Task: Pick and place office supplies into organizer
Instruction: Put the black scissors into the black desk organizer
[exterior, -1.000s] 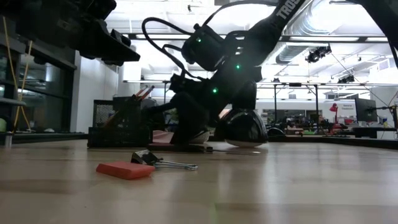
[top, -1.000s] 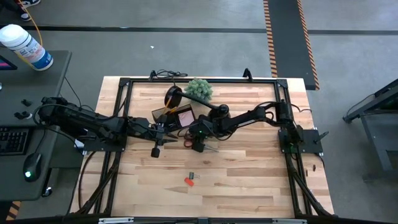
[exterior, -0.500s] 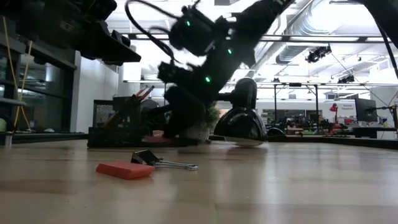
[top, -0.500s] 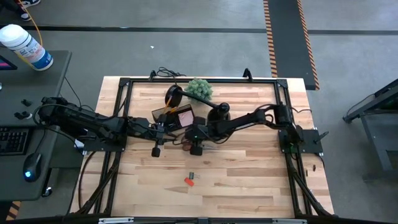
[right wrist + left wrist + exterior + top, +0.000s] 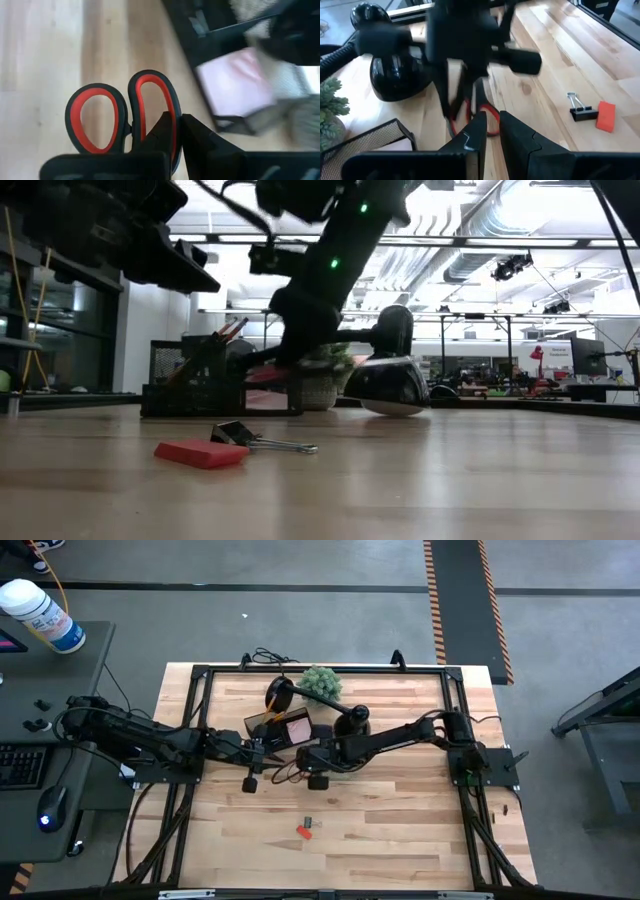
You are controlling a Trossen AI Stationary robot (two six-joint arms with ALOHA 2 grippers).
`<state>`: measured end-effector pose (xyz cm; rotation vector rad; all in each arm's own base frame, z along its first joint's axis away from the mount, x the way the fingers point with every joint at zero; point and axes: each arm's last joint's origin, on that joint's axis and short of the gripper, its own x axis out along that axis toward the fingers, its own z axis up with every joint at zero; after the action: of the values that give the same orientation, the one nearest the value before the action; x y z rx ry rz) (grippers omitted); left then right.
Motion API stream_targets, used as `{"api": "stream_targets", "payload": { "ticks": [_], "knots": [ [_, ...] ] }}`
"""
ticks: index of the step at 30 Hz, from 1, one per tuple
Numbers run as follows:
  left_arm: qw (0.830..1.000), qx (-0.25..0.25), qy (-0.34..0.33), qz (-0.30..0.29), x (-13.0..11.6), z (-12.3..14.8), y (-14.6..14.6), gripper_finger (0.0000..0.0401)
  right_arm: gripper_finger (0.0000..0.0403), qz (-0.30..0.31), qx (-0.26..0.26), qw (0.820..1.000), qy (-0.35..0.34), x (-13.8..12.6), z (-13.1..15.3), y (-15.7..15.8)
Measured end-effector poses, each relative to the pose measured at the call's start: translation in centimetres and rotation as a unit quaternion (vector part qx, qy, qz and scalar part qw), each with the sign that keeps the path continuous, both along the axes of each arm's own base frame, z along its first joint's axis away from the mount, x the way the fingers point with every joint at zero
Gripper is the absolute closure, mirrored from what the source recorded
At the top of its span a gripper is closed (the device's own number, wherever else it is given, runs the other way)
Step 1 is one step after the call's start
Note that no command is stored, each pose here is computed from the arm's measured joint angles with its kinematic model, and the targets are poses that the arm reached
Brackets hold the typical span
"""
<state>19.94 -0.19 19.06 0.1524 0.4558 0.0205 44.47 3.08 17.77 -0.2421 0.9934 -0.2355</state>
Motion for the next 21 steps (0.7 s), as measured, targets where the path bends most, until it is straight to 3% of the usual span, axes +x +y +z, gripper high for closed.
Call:
{"api": "stream_targets", "payload": {
  "ticks": [6, 11, 21],
  "knots": [
    [1.0, 0.004, 0.003, 0.017, 0.0, -0.1, 0.1, 0.0359, 0.039, -0.052, -0.062, 0.996, -0.023, -2.1, 4.4, 0.8],
    [0.997, 0.01, -0.025, 0.069, 0.1, 0.4, 0.4, 0.0359, 0.039, -0.097, -0.15, 0.981, -0.077, -3.4, 7.6, 2.0],
    [0.99, 0.001, -0.104, 0.1, 0.6, 1.8, 0.5, 0.0359, 0.039, -0.128, -0.306, 0.936, -0.116, -3.3, 9.5, 3.7]
  ]
}}
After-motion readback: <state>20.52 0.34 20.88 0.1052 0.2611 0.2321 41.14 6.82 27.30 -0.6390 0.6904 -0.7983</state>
